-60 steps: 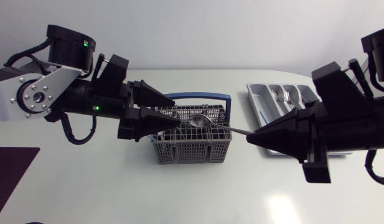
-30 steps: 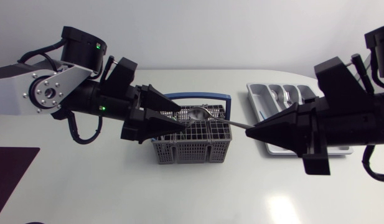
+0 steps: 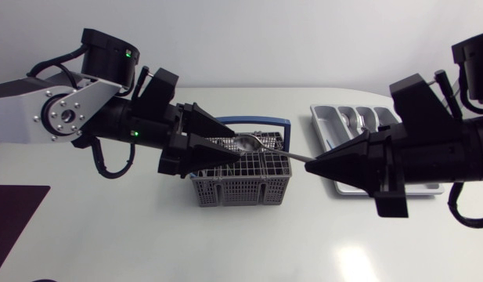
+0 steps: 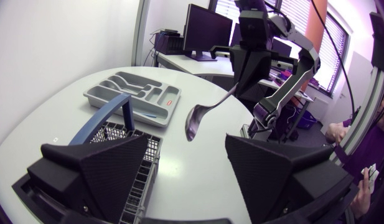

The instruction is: Unload the cutlery basket into the drawer organizer.

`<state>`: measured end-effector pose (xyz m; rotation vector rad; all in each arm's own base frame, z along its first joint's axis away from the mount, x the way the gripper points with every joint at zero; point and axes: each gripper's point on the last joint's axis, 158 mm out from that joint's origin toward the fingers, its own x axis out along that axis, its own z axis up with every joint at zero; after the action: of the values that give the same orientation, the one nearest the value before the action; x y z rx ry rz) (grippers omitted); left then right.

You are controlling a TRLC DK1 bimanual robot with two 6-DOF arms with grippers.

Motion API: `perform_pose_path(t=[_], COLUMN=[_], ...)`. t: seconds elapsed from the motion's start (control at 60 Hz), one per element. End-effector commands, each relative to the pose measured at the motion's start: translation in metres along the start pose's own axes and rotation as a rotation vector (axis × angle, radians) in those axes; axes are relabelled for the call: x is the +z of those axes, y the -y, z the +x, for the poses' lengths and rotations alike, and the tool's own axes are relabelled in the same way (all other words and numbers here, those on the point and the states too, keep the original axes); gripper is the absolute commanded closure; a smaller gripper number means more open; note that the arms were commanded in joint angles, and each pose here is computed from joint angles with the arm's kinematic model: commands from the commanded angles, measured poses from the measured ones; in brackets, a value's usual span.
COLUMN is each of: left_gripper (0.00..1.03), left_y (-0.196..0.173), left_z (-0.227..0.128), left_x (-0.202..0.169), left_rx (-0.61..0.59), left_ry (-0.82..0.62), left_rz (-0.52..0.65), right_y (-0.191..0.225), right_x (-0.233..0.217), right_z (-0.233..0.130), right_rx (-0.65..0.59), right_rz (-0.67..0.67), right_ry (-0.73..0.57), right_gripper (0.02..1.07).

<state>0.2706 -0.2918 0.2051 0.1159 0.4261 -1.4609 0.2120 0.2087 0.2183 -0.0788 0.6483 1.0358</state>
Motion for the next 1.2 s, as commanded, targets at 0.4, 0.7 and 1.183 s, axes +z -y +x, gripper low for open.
perform_pose_path(t=[0.4,0.7,1.183], left_gripper=[0.48,0.74,0.89], left_y=[0.001,0.000,0.002], left_z=[0.009,0.011,0.013], left_x=[0.015,0.018,0.021], left_rx=[-0.029,-0.030,-0.058], left_ry=[0.028,0.032,0.040], left_rz=[-0.007,-0.004,-0.009], right_y=[0.001,0.000,-0.002], right_x=[-0.006,-0.005,-0.005], right_z=[0.012,0.013,0.012], right_rx=[0.024,0.030,0.040], right_rz=[0.040,0.047,0.048], right_ry=[-0.011,-0.005,-0.001], right_gripper=[1.00,1.00,1.00])
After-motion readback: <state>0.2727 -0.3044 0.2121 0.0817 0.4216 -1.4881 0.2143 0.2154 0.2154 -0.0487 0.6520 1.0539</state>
